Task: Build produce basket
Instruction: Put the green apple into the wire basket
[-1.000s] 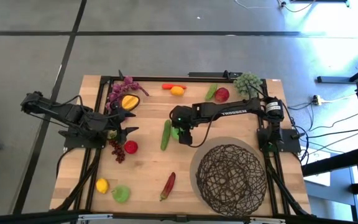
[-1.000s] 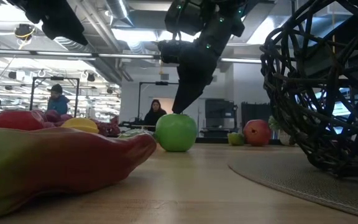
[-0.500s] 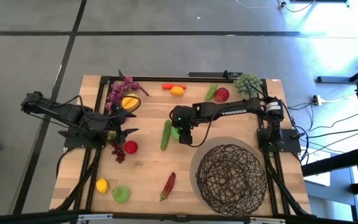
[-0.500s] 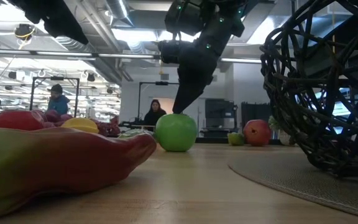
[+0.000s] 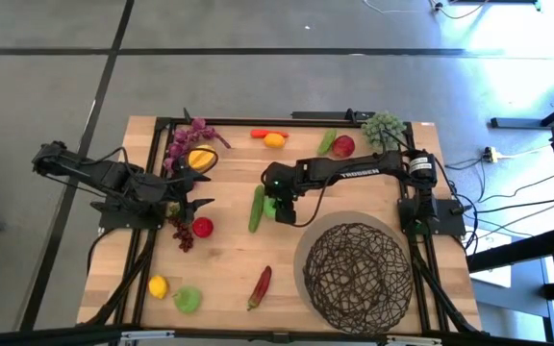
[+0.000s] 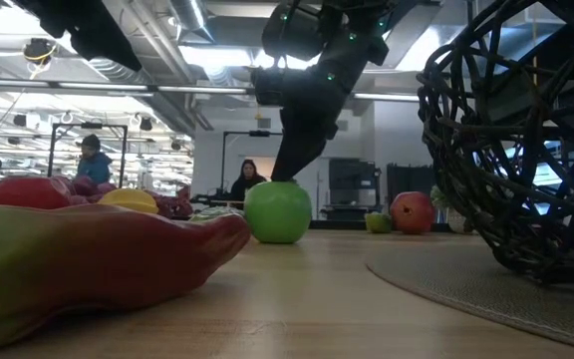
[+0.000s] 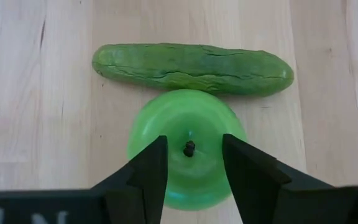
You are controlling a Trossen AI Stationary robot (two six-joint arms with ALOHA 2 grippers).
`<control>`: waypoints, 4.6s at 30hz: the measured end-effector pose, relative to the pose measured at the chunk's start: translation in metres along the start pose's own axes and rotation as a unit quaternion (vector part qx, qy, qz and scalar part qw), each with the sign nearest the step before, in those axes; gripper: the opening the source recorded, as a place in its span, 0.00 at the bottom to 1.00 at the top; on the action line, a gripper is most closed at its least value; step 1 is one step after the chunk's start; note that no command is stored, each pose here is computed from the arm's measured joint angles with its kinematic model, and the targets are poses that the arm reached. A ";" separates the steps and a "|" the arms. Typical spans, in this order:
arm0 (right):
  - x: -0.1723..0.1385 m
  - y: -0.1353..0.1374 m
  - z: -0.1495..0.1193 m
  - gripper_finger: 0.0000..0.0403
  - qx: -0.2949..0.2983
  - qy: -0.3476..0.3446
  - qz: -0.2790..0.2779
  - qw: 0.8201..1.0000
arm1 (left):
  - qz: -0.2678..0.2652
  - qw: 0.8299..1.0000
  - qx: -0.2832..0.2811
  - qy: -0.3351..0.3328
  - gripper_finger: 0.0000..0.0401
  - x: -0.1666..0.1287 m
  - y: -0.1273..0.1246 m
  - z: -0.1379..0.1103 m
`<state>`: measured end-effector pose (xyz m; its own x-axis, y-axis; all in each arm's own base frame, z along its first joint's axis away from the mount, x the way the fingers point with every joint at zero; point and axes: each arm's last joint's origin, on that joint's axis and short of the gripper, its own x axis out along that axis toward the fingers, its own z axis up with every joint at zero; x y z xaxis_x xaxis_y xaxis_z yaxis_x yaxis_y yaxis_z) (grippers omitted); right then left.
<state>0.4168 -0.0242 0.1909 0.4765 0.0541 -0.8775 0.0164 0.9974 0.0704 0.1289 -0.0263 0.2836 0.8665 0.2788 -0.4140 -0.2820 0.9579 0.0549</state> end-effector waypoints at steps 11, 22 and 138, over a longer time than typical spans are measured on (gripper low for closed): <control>0.002 -0.001 -0.002 0.16 0.003 0.006 -0.002 1.000 | 0.000 1.000 0.000 0.000 0.70 0.000 0.000 0.000; 0.002 -0.001 -0.002 0.01 0.004 0.006 -0.001 1.000 | 0.000 1.000 0.000 0.000 0.70 0.000 0.000 0.000; -0.109 0.165 -0.217 0.16 0.256 -0.016 -0.055 0.965 | -0.047 0.996 0.045 -0.057 0.70 0.070 -0.002 0.113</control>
<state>0.1772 0.1446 0.1956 0.4736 -0.0603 -0.8787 0.4973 0.8417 0.2102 0.2371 -0.0011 0.3568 0.9304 0.1879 -0.3147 -0.1633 0.9812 0.1032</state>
